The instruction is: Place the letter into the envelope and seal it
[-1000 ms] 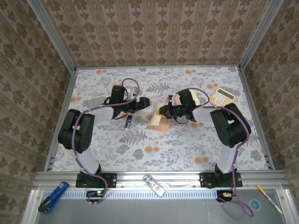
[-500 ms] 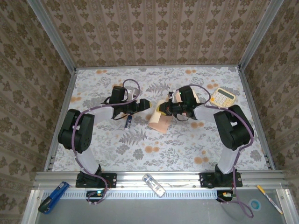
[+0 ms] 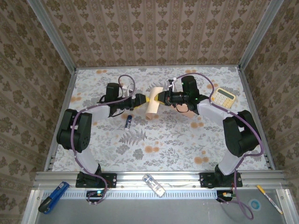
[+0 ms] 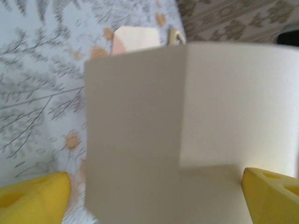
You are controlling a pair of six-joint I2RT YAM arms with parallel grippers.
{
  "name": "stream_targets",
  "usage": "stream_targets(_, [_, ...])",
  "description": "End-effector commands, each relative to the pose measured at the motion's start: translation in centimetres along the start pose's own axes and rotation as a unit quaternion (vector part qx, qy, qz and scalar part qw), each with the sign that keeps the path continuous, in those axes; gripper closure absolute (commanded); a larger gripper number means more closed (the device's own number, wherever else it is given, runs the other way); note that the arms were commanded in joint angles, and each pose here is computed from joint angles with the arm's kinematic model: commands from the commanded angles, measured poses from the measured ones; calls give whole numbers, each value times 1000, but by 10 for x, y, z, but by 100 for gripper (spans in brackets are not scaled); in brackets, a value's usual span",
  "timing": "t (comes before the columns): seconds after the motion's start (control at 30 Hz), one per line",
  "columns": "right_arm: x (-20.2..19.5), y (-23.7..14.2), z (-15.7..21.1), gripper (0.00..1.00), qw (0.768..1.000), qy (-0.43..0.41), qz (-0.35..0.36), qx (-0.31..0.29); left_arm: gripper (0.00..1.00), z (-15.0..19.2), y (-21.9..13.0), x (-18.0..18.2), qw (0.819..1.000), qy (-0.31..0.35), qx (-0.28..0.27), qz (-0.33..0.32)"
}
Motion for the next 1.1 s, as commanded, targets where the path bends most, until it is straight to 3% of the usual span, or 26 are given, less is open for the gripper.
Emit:
stream_targets(0.0, [15, -4, -11, 100, 1000, -11, -26, -4, 7, -14, -11, -20, 996, 9, -14, 84])
stream_targets(0.23, [28, -5, -24, 100, 999, -15, -39, -21, 6, -22, -16, -31, 986, -4, -20, 163])
stream_targets(0.67, [62, 1, -49, 100, 996, -42, -73, -27, 6, -11, -26, -44, 992, 20, -32, 122])
stream_targets(1.07, [56, 12, -48, 100, 995, -38, -82, -36, 5, -11, -28, -69, 987, 32, -22, 156])
Point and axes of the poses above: each hand's point on the last joint's axis, 136 mm out from that joint toward the fingers, its own y axis out along the fingers, its own x axis along the line the jaws close on, z = x × y, the point moved 10 cm from there along -y, back along the fingers, and after that the axes turned 13 degrees about -y, right-handed, at the moved point
